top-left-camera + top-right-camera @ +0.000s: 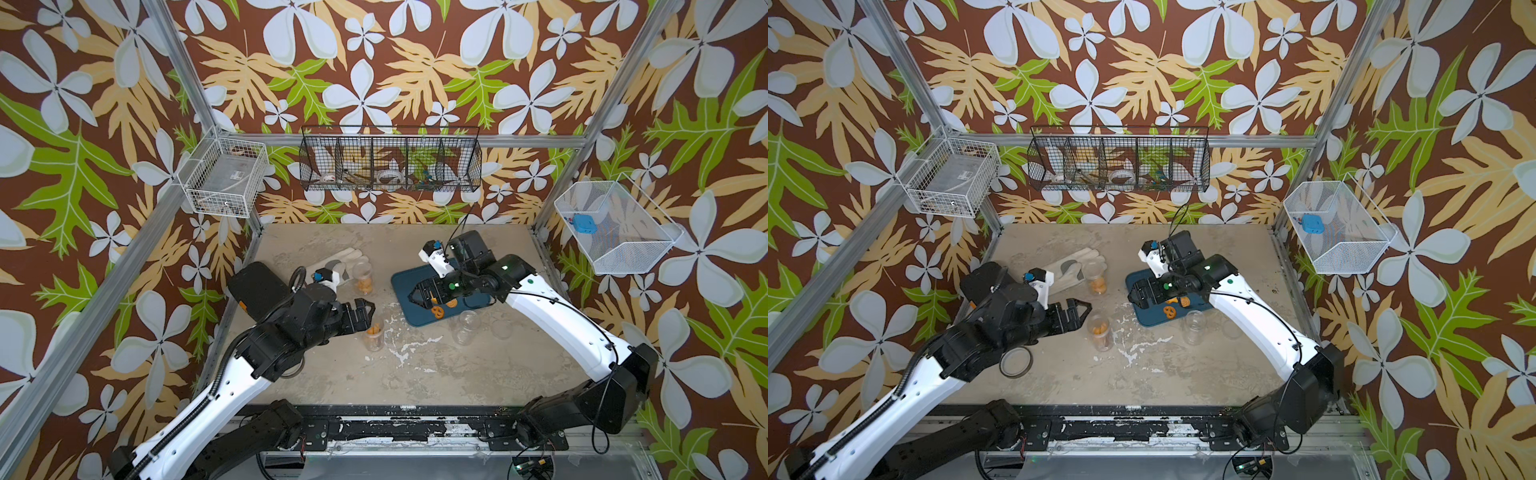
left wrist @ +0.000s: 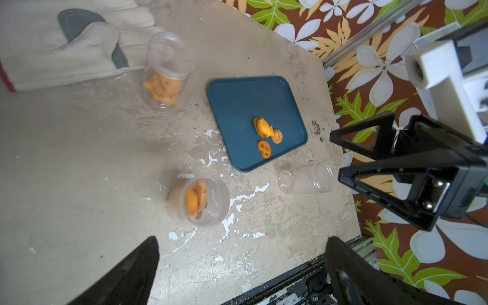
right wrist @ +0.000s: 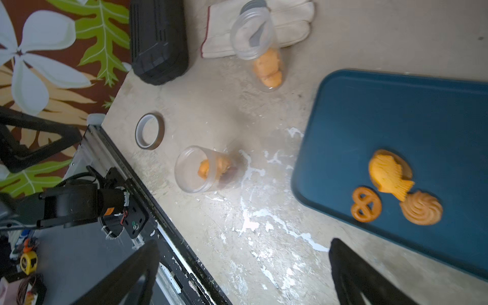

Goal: Pour the cookies out of the jar
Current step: Pick up the jar from the center of the board.

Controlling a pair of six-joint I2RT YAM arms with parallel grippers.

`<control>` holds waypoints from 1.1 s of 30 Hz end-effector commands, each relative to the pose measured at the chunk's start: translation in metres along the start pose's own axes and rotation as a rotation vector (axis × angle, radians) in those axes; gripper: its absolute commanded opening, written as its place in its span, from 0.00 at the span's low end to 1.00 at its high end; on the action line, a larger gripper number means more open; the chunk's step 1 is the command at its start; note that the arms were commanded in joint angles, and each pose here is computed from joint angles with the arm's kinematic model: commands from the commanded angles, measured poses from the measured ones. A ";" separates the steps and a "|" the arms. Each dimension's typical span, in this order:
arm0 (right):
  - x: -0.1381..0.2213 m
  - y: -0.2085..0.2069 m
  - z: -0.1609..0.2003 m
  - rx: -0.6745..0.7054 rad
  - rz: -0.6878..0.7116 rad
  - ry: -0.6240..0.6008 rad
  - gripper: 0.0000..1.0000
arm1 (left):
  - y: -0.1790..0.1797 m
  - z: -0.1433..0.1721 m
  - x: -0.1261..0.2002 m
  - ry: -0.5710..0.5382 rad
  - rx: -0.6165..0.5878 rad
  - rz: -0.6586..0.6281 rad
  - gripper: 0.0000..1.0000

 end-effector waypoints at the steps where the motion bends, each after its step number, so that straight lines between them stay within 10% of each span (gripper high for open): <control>1: -0.020 0.023 -0.002 0.107 -0.017 0.024 1.00 | 0.018 0.001 0.009 -0.066 0.128 -0.026 1.00; 33: -0.149 0.057 0.030 0.272 0.207 0.296 0.97 | 0.058 0.031 0.034 -0.078 0.290 -0.062 1.00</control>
Point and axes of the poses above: each gripper's point midway between its finger pads, its own x axis back along the fingers, its own y axis along the line the jaws close on, z = x × y, the point moved 3 cm from there along x, back along the fingers
